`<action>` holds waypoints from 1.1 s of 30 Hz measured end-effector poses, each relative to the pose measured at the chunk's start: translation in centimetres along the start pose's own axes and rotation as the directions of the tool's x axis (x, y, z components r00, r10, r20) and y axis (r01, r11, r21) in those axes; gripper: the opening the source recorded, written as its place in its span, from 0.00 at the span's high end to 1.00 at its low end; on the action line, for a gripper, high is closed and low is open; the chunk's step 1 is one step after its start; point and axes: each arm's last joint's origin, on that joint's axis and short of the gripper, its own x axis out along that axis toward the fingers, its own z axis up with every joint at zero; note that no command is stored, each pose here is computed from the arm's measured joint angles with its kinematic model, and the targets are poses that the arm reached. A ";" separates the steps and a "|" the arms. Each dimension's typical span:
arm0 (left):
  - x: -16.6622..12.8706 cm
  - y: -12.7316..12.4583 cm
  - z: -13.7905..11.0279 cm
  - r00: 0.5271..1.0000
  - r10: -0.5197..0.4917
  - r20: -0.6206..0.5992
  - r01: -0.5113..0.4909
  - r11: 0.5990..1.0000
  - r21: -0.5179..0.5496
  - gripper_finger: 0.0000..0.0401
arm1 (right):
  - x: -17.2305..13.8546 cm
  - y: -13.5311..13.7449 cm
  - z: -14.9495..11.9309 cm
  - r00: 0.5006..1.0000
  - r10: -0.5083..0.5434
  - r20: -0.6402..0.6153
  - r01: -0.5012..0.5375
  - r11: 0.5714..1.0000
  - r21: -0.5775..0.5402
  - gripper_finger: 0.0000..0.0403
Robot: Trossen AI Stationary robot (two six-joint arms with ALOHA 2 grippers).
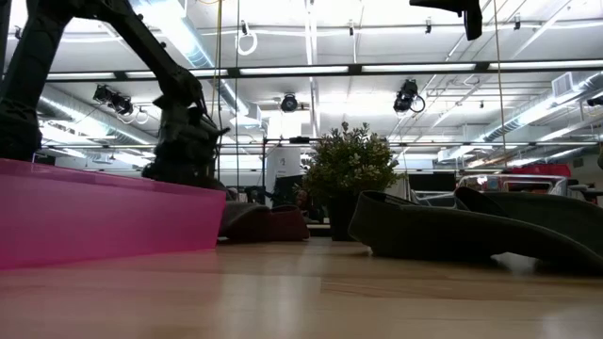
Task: Pick & Place hat
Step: Put the top black cap into the transparent bin
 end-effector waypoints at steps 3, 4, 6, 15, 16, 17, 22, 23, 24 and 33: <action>-1.4 -1.1 -1.6 0.998 -0.058 0.002 0.058 0.998 0.023 0.98 | 0.0 0.0 0.0 1.000 0.000 0.000 0.000 1.000 -0.003 0.75; -1.8 -1.5 -2.0 0.997 -0.080 0.017 0.080 0.996 0.028 0.98 | 0.0 0.0 0.0 1.000 0.000 0.000 0.000 1.000 -0.006 0.75; -2.9 -2.2 -2.9 0.988 -0.131 0.076 0.128 0.991 0.051 0.99 | 0.0 0.0 0.0 1.000 0.000 0.000 0.000 1.000 -0.012 0.75; -6.9 -5.4 -5.7 0.822 -0.442 0.359 0.380 0.895 0.233 0.99 | 0.0 0.0 0.0 1.000 0.000 -0.001 0.000 0.998 -0.064 0.75; -7.3 -5.7 -5.9 0.790 -0.481 0.380 0.411 0.875 0.255 0.99 | 0.0 0.0 0.0 1.000 -0.001 -0.002 0.001 0.997 -0.078 0.75; -7.7 -6.0 -6.0 0.759 -0.516 0.396 0.438 0.856 0.276 0.99 | 0.0 0.0 0.0 1.000 -0.002 -0.003 0.001 0.996 -0.088 0.74; -9.4 -7.0 -6.6 0.613 -0.661 0.433 0.552 0.750 0.364 0.99 | 0.0 -0.1 -0.1 1.000 -0.031 -0.003 0.031 0.991 -0.130 0.67; -9.7 -7.2 -6.7 0.586 -0.682 0.438 0.561 0.731 0.389 0.99 | 0.0 -0.1 -0.1 0.999 -0.032 -0.003 0.032 0.991 -0.133 0.65; -10.1 -7.4 -6.7 0.560 -0.702 0.439 0.570 0.712 0.411 0.99 | 0.0 -0.2 -0.1 0.999 -0.034 -0.004 0.033 0.990 -0.137 0.62; -14.0 -9.7 -7.0 0.392 -0.806 0.444 0.527 0.592 0.609 0.99 | 0.0 -0.3 0.8 0.983 -0.136 0.126 0.154 0.978 -0.142 0.44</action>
